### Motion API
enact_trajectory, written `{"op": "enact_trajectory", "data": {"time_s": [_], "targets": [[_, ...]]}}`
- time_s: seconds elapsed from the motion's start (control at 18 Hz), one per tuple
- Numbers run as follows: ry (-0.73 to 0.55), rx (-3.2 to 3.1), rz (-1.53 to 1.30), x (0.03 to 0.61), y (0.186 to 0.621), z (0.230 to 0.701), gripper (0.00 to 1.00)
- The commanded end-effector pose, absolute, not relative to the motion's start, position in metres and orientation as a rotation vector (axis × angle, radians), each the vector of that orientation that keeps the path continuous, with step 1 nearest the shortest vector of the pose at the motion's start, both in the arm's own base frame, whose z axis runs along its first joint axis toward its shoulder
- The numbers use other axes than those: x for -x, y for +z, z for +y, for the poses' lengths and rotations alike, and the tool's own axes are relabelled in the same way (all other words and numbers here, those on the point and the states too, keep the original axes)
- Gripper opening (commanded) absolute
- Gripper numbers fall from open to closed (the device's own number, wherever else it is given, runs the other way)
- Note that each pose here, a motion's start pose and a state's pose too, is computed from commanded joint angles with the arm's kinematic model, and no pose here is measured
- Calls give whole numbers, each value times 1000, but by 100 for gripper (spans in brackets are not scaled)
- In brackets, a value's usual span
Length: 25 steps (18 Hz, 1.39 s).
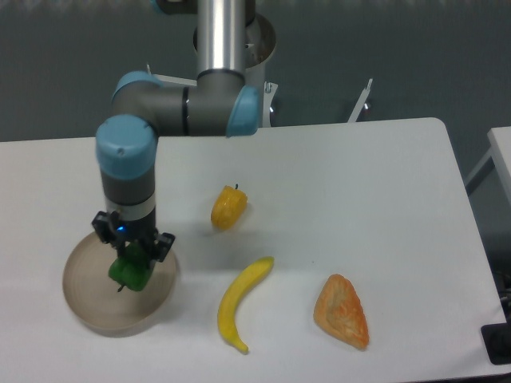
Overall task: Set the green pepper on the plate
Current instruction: 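Lower the green pepper onto the plate and open the gripper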
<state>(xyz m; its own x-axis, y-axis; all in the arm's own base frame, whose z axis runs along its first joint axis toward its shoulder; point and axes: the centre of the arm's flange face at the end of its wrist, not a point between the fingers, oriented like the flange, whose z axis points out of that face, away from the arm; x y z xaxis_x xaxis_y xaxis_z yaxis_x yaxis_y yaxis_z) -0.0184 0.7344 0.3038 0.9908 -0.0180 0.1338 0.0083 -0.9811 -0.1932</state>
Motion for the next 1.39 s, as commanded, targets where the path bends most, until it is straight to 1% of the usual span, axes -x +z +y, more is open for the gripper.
{"op": "enact_trajectory", "data": {"time_s": [0.17, 0.5, 1.22, 1.28, 1.39], "targets": [[-209, 2947, 13, 14, 292, 738, 40], [-211, 2955, 26, 14, 283, 738, 40], [-221, 2967, 36, 11, 275, 737, 42], [-222, 2970, 35, 11, 272, 737, 43], [-222, 2968, 40, 9, 274, 736, 52]]}}
